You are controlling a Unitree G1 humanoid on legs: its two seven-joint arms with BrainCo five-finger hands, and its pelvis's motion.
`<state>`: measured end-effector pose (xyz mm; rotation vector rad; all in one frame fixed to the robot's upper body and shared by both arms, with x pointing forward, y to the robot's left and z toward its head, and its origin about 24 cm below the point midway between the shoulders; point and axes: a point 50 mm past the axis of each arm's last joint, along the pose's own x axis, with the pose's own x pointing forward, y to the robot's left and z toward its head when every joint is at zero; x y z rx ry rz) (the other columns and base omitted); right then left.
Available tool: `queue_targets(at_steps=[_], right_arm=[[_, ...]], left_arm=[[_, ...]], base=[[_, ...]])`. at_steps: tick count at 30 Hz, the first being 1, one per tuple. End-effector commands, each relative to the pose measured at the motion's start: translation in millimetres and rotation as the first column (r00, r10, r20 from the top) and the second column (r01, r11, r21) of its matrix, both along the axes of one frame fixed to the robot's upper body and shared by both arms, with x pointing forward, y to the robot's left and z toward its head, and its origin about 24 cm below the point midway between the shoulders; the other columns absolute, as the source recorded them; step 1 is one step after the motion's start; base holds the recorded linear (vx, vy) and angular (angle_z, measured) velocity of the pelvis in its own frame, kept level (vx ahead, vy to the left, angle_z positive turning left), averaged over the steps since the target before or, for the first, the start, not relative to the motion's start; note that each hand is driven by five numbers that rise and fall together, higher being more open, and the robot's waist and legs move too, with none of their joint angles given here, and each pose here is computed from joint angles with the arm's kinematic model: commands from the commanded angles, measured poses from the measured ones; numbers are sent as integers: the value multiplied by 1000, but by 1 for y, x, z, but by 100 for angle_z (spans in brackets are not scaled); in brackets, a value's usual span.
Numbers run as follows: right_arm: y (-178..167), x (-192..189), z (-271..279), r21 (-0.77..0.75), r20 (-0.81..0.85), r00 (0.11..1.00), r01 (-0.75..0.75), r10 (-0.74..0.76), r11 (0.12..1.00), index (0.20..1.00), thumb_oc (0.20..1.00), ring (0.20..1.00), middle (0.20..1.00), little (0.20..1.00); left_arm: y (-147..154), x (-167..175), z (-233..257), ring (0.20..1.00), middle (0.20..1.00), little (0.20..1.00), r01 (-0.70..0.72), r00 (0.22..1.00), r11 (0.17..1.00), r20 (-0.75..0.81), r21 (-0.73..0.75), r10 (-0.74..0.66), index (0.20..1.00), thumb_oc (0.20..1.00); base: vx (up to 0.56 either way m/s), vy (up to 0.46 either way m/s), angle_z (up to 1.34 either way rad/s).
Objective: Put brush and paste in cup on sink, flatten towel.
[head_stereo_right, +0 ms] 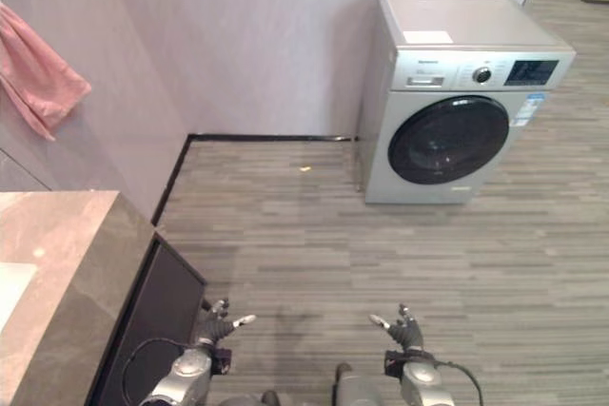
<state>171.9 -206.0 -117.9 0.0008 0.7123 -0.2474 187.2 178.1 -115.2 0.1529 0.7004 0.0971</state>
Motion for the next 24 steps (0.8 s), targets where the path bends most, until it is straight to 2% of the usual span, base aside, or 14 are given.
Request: queue_targets(at_steps=[1,8,13,15,19,24], right_arm=[[-1,16,15,-9,107,994,-13,14,1000,1000,1000,1000,1000,1000],[-4,16,22,-2,154,988,13,-13,1000,1000,1000,1000,1000,1000],[-6,12,22,-57,142,988,-49,56,997,1000,1000,1000,1000,1000],[-8,10,23,-70,139,988,-60,70,996,1000,1000,1000,1000,1000],[-17,6,24,-34,155,988,19,-14,999,1000,1000,1000,1000,1000],[-31,13,29,-140,151,988,-22,43,990,1000,1000,1000,1000,1000]], left_arm=[[8,18,20,1000,1000,1000,31,990,999,138,32,-35,1000,1000],[20,12,18,1000,1000,1000,22,993,997,116,71,-30,1000,1000],[18,8,12,1000,1000,1000,52,995,995,81,91,-59,1000,1000],[16,8,11,1000,1000,1000,51,995,994,80,93,-59,1000,1000],[8,6,6,1000,1000,1000,38,997,996,57,75,-43,1000,1000],[-1,24,16,1000,1000,1000,20,993,1000,117,11,-21,1000,1000]], base=[[-13,131,1],[72,57,-1],[271,-80,18],[296,-144,14],[272,-194,42],[196,-242,39]])
